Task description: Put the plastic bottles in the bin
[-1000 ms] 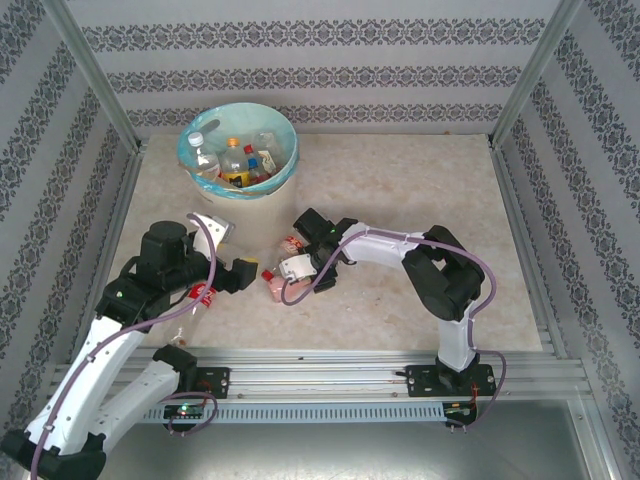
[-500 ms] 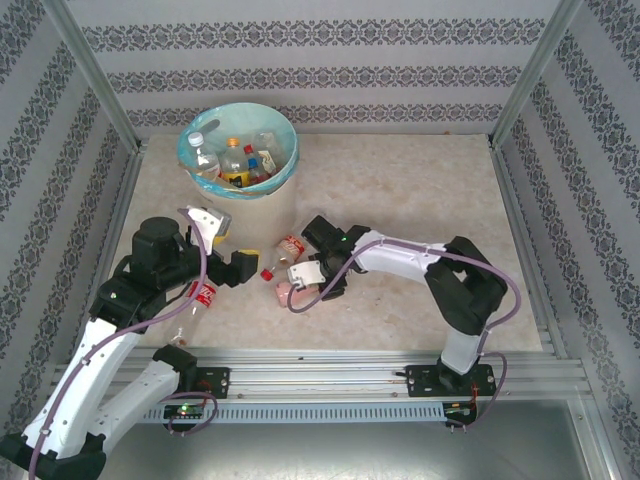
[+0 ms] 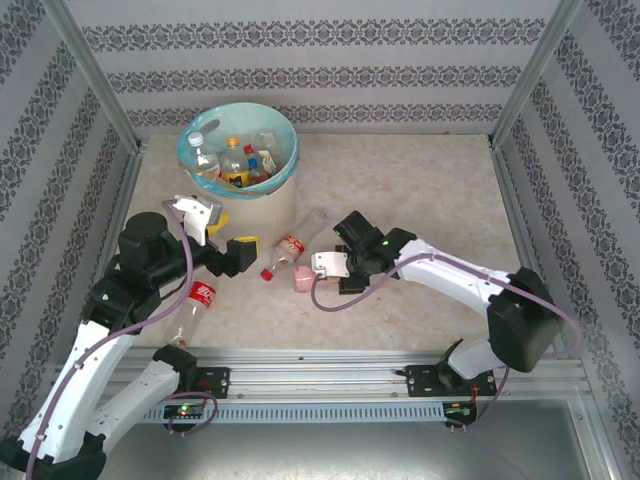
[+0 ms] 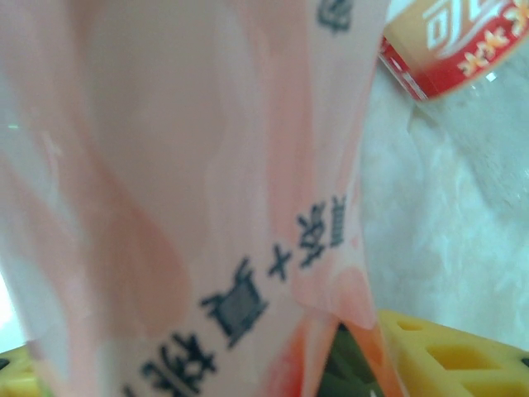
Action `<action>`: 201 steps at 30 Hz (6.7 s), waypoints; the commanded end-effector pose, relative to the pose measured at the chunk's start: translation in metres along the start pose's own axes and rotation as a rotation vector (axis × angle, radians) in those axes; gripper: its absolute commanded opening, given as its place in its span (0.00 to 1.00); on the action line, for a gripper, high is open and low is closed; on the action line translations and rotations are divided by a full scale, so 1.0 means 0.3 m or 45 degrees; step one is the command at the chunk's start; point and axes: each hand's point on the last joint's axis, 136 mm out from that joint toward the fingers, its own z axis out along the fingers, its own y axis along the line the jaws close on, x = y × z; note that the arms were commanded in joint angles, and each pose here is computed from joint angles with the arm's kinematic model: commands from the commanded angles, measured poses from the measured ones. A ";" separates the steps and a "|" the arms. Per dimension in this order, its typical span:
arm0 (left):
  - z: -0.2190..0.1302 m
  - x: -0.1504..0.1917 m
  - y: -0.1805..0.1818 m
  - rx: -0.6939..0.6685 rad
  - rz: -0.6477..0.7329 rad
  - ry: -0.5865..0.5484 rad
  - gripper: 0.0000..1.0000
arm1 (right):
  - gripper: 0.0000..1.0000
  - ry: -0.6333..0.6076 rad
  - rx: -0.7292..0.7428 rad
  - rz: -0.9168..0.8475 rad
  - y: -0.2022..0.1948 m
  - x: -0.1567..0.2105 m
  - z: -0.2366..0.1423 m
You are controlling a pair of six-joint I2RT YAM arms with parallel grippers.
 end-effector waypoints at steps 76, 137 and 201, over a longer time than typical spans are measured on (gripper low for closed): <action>-0.055 -0.341 -0.568 1.297 0.238 -0.396 0.54 | 0.51 -1.471 -0.371 0.428 0.022 -0.752 -0.968; 0.314 -0.519 0.413 -0.573 0.015 -0.232 0.41 | 0.87 -1.294 1.004 0.825 -0.237 -0.210 -1.106; 0.421 -0.441 0.362 -0.300 -0.129 -0.054 0.63 | 0.80 -0.598 0.613 1.815 -0.285 0.138 -0.496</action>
